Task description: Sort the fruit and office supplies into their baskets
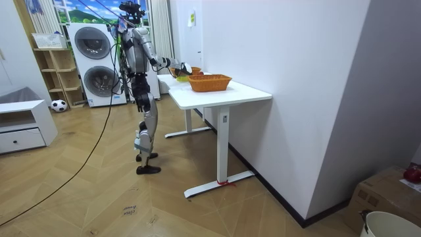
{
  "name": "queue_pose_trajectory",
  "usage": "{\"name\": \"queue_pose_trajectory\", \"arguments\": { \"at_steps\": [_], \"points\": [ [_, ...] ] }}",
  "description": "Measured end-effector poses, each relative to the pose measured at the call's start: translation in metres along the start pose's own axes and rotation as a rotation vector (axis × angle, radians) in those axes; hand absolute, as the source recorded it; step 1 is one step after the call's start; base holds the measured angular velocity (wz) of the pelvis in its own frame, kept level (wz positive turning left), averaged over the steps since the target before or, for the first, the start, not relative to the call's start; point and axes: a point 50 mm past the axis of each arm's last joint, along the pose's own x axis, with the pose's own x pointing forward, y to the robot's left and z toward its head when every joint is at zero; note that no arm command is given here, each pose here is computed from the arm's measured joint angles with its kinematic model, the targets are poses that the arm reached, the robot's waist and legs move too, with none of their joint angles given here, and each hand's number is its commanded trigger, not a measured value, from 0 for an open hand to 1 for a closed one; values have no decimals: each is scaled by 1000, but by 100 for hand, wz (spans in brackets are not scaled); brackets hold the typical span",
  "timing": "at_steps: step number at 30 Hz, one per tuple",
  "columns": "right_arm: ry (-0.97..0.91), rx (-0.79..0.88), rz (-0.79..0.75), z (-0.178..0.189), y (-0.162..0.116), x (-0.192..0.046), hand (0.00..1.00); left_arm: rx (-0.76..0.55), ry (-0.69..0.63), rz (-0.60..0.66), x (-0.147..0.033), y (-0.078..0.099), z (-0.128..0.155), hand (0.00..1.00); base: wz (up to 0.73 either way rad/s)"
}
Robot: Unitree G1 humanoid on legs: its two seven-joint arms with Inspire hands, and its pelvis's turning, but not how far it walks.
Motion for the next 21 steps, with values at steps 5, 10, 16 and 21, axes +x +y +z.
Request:
{"name": "queue_pose_trajectory", "arguments": {
  "at_steps": [5,10,16,21],
  "points": [
    [-48,-20,-34,15,-9,7,0,0,11,6,0,0,-3,0,0],
    [-67,-22,-51,17,-10,7,0,2,25,18,-1,1,-9,0,0],
    [-67,-32,-57,17,-10,7,0,3,31,19,-1,1,-11,0,0],
    [-63,-58,-76,17,-11,7,0,3,31,17,-1,0,-11,0,1]
  ]
}}
